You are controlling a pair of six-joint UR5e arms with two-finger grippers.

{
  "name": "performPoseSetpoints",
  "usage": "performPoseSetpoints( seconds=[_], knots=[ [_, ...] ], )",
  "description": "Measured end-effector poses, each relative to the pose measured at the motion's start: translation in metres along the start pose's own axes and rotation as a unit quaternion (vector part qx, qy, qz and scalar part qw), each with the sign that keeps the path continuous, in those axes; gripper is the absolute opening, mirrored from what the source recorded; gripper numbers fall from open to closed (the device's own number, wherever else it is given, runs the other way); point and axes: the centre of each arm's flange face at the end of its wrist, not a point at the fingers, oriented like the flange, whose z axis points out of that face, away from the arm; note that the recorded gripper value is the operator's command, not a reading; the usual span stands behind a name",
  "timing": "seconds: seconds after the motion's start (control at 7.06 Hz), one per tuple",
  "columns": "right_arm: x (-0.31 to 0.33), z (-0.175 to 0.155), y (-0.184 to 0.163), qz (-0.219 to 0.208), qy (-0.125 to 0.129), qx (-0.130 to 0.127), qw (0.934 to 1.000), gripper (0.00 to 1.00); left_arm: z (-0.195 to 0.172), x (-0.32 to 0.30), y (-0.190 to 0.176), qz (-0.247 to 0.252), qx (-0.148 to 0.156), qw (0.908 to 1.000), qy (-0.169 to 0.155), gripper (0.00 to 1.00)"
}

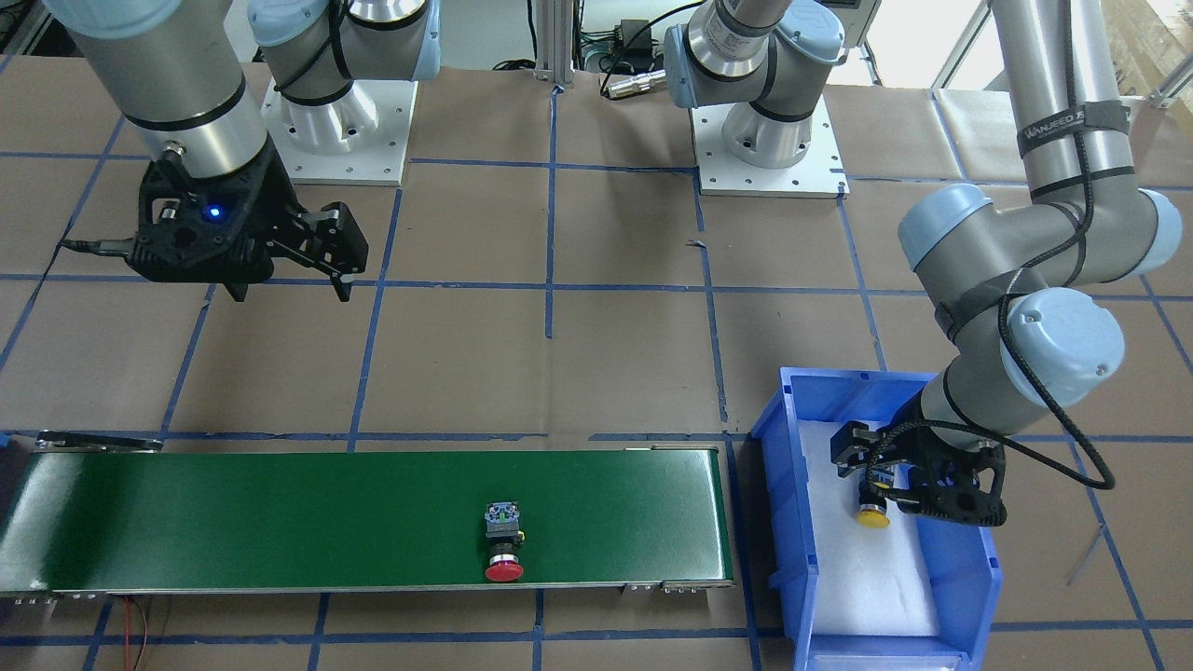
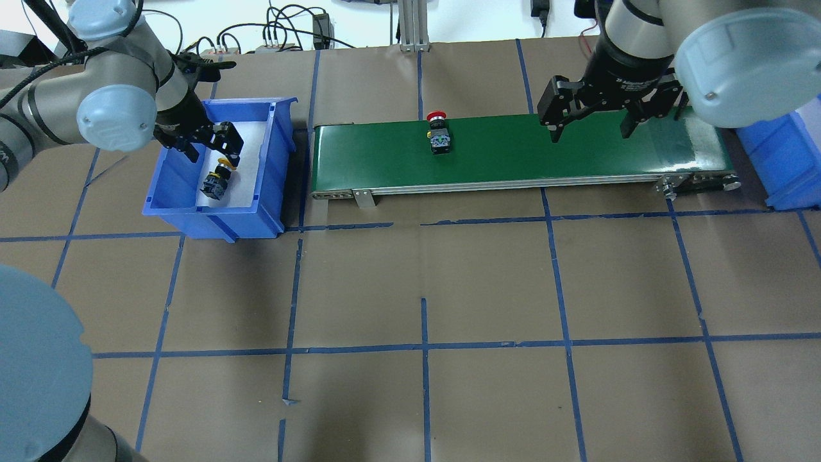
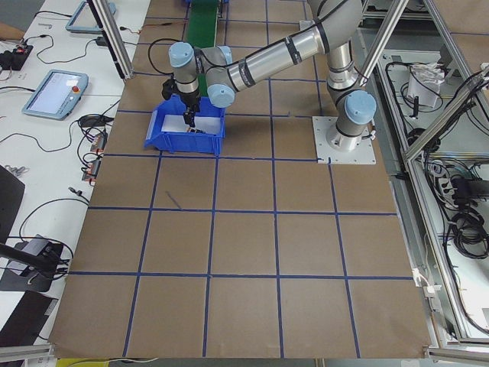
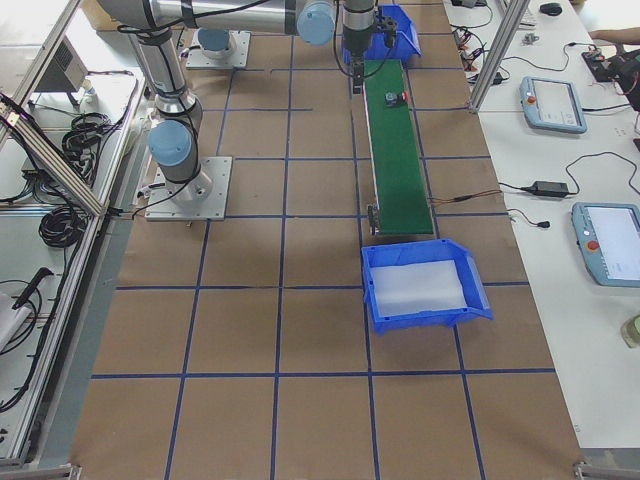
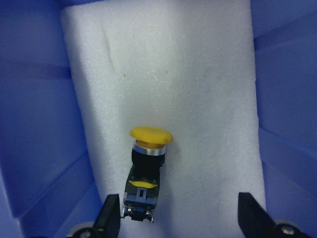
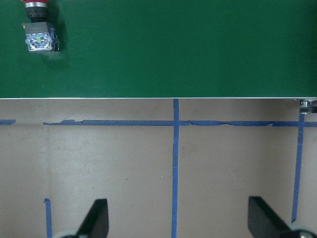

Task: Transport two buttons from left to right
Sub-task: 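Grasp the yellow button with left gripper while right gripper grasps red button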

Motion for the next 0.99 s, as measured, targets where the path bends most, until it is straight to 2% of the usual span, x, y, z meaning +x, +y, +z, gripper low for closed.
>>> performPoseSetpoints(
  seconds=[0.28, 0.99],
  knots=[
    [-0.02, 0.032, -0.018, -0.014, -0.002, 0.001, 0.9999, 1.0, 0.015, -0.002, 0.002, 0.001, 0.004, 0.9999, -0.015, 0.77],
    [-0.09, 0.122, -0.09, -0.026, -0.006, 0.045, 0.9987, 1.0, 0.029, -0.003, 0.003, 0.003, -0.005, 0.9998, -0.021, 0.77]
  ],
)
